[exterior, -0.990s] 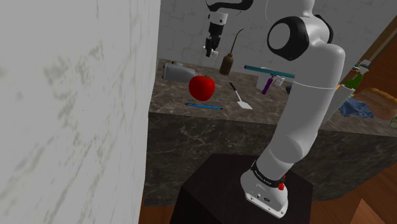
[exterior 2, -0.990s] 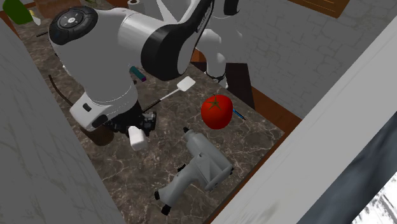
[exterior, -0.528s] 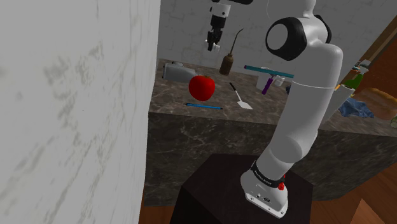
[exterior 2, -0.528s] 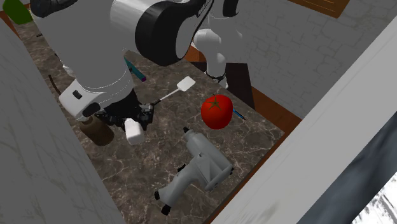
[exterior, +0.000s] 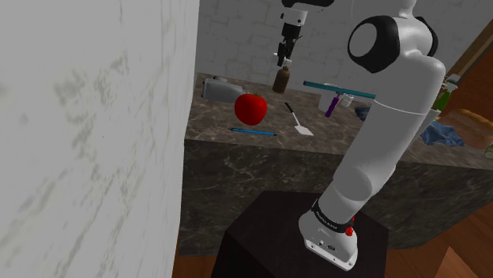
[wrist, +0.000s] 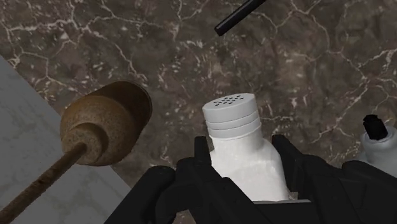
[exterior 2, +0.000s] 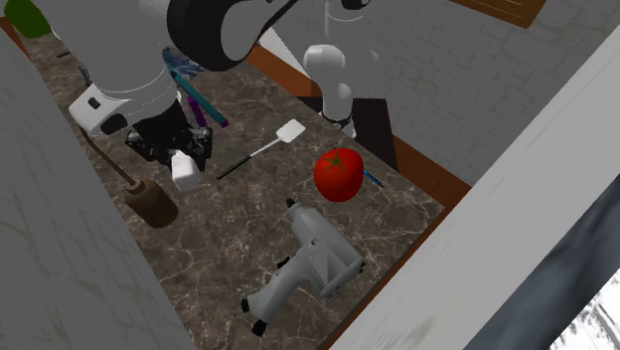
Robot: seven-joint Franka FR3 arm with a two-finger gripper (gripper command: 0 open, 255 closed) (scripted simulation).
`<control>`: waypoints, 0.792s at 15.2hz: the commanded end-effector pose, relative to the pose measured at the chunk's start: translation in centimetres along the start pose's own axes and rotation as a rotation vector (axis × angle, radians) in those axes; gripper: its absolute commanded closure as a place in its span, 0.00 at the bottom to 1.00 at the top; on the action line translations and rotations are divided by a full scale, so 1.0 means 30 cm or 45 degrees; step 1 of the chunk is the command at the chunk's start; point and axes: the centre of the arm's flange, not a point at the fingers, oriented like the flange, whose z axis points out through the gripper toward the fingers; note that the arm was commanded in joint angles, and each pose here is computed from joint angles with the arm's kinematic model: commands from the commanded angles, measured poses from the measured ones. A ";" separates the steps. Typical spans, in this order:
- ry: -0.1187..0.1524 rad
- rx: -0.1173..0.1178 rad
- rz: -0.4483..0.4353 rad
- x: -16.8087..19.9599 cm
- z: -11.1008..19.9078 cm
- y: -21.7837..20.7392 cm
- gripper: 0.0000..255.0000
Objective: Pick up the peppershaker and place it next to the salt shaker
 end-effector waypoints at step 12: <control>-0.001 0.000 -0.002 -0.455 0.028 0.342 1.00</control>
